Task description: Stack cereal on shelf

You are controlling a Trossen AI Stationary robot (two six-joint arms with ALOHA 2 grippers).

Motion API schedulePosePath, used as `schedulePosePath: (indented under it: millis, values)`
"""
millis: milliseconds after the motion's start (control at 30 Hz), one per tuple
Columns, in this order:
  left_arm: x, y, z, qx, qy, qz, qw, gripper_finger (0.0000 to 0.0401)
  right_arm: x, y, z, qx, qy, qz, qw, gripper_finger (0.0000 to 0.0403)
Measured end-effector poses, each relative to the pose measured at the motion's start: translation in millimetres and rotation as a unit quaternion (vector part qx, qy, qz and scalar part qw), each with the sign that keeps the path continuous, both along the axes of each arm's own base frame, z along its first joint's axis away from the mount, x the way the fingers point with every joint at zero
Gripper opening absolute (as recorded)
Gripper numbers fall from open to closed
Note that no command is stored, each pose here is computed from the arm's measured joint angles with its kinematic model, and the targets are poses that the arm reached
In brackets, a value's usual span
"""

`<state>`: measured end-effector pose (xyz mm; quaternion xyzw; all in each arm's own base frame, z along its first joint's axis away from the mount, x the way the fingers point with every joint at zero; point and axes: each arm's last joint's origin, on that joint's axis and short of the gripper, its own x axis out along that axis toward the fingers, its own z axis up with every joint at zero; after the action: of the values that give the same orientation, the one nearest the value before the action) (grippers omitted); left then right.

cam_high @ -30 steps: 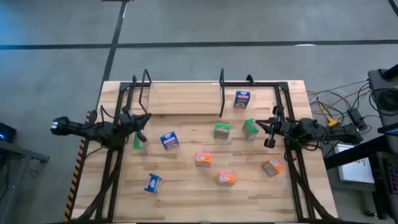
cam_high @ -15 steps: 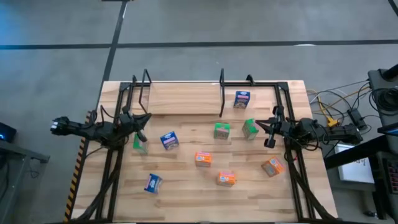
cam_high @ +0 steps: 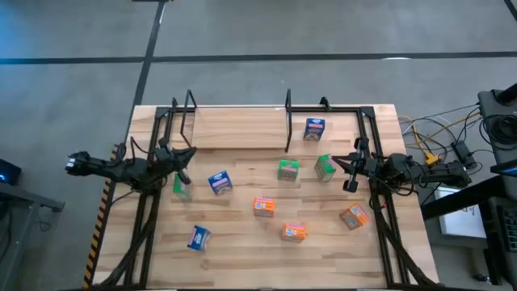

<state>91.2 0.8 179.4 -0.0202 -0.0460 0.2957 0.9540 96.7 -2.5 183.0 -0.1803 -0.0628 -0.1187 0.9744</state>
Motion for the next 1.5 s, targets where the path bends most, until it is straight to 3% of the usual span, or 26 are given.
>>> schedulePosePath:
  millis: [1200,1400,1500]
  values:
    - [0.0,0.0,0.4,-0.002,-0.003,0.0,1.0,0.0,0.0,0.0,-0.1,0.0,0.0,0.0,1.0,0.0009]
    - [-0.4,0.1,3.4,-0.068,-0.063,-0.007,0.996,0.0,-0.6,0.1,3.5,0.002,-0.019,0.002,1.0,0.0009]
    - [-1.1,0.2,7.4,-0.099,-0.103,-0.012,0.99,0.0,-2.6,0.1,11.3,0.048,-0.071,0.014,0.996,0.0009]
